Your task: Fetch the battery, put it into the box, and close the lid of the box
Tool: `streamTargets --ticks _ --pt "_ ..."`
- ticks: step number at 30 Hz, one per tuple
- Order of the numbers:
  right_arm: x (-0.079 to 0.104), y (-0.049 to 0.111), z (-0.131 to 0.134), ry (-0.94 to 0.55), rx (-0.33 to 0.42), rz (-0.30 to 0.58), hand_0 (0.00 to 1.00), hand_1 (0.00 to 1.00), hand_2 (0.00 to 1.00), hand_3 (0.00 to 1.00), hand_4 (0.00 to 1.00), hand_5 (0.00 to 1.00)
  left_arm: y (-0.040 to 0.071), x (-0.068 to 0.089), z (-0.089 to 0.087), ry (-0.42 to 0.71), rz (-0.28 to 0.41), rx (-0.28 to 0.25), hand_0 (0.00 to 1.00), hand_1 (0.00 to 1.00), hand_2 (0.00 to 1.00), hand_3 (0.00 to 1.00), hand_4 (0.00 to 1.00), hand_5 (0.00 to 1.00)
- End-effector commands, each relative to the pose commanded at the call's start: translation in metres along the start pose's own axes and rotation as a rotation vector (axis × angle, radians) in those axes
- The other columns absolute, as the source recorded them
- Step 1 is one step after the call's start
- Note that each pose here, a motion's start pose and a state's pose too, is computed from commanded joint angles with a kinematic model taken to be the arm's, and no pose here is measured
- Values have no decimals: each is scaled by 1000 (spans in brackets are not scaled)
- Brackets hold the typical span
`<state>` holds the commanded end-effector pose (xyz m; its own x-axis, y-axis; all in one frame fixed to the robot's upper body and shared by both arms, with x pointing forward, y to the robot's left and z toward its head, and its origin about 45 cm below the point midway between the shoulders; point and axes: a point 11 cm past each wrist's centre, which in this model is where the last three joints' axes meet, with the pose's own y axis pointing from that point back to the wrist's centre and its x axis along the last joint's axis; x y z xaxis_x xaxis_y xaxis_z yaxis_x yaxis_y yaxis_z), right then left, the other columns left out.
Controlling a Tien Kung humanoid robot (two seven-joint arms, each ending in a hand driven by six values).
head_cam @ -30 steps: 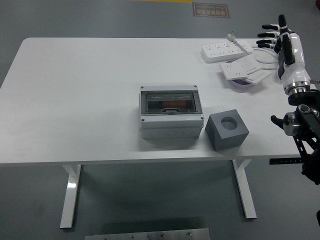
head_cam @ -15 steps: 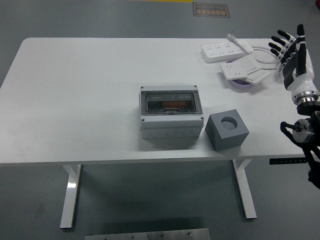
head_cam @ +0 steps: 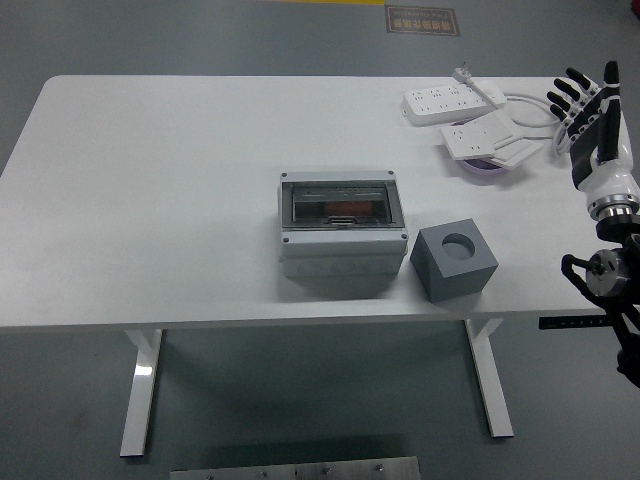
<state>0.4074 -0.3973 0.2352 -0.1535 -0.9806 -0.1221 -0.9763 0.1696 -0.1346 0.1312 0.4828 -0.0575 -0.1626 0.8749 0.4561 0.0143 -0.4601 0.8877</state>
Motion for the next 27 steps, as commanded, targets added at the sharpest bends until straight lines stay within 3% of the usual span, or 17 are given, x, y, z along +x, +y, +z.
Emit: streamTargets --ticks 2,27 --pt "0 0 -1 1 0 -1 787 677 683 672 998 998 0 0 -1 1 1 4 575 721 652 596 687 194" --pt "-7 -3 -8 7 1 -45 781 681 683 671 998 998 -5 4 -21 -8 4 55 575 720 651 595 687 199"
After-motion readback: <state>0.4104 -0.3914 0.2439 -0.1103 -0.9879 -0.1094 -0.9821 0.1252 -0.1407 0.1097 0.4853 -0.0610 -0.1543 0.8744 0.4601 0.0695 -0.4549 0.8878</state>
